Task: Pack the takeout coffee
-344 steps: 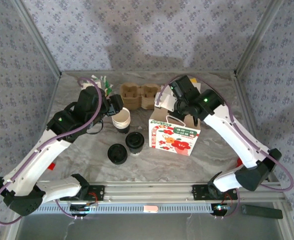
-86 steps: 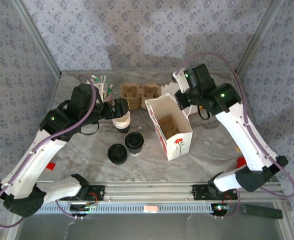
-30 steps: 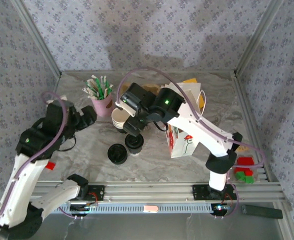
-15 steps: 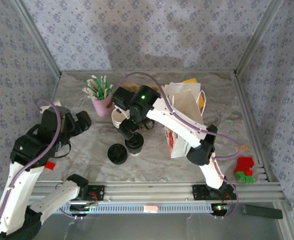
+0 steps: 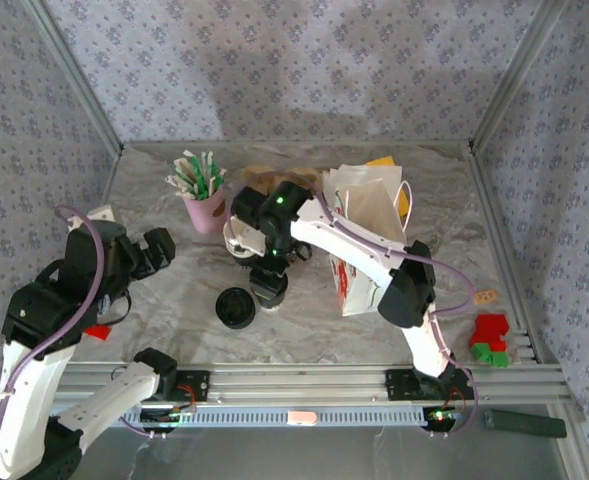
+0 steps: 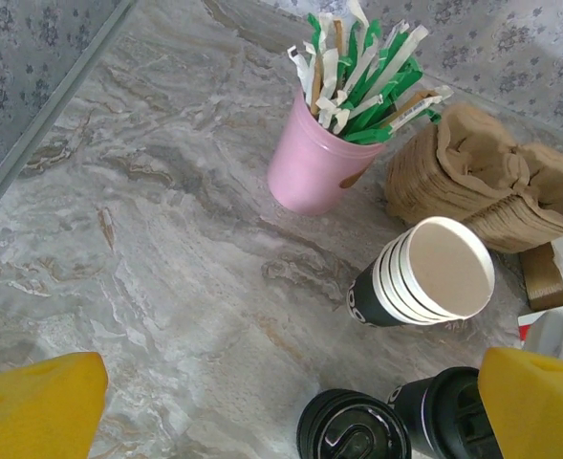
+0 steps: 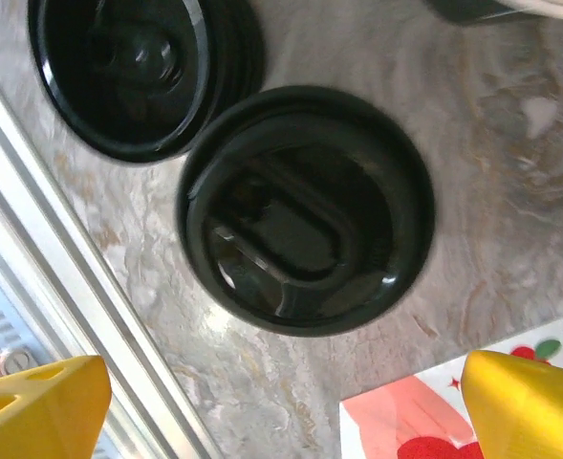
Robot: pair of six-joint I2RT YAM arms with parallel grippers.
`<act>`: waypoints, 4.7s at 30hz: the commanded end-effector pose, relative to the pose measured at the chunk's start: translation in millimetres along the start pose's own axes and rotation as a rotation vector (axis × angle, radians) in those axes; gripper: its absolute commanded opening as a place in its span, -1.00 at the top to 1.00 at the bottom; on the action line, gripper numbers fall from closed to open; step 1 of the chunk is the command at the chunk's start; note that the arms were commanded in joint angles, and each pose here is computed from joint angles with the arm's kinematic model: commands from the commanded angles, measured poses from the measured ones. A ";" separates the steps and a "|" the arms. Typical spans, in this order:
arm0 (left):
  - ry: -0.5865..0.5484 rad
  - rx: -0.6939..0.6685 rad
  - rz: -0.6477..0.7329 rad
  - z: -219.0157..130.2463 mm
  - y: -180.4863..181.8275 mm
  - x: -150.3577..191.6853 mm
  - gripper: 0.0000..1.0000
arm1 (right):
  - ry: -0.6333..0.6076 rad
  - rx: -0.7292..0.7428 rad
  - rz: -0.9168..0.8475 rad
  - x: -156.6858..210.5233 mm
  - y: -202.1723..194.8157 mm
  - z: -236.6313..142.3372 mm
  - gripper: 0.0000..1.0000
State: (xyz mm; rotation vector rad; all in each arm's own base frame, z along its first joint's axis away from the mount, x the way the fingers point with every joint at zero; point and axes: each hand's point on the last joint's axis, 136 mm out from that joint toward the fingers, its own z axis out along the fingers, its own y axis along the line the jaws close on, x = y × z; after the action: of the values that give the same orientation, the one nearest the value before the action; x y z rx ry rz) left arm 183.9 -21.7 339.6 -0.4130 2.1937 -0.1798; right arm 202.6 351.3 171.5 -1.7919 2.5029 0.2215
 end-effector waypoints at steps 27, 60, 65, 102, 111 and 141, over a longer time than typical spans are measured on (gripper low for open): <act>-0.011 0.058 -0.020 0.8 -8.7 -0.4 -0.99 | -0.111 0.050 -0.601 -13.7 8.6 15.5 -1.00; -0.013 0.050 -0.015 4.0 -9.0 -0.6 -0.99 | -0.074 0.013 -0.545 -16.5 -1.7 37.6 -1.00; -0.012 0.049 -0.013 4.6 -9.4 -0.7 -0.99 | -0.083 0.042 -0.544 -19.1 -4.7 30.4 -1.00; -0.014 0.053 -0.007 4.9 -12.5 -4.0 -0.98 | -0.082 0.032 -0.480 -28.6 -6.4 44.0 -1.00; -0.013 0.058 -0.004 5.7 -14.6 -4.8 -0.99 | -0.073 0.037 -0.481 -27.8 -5.8 48.0 -1.00; -0.006 0.061 -0.010 6.8 -13.9 -1.3 -0.99 | -0.106 0.088 -0.509 -30.8 -2.2 27.5 -1.00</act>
State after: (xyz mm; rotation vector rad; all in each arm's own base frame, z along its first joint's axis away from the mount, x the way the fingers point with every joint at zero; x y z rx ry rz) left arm 191.2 -32.3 335.9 -0.3922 2.1916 -0.2300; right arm 217.1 385.9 131.3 -2.2378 1.8901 0.1724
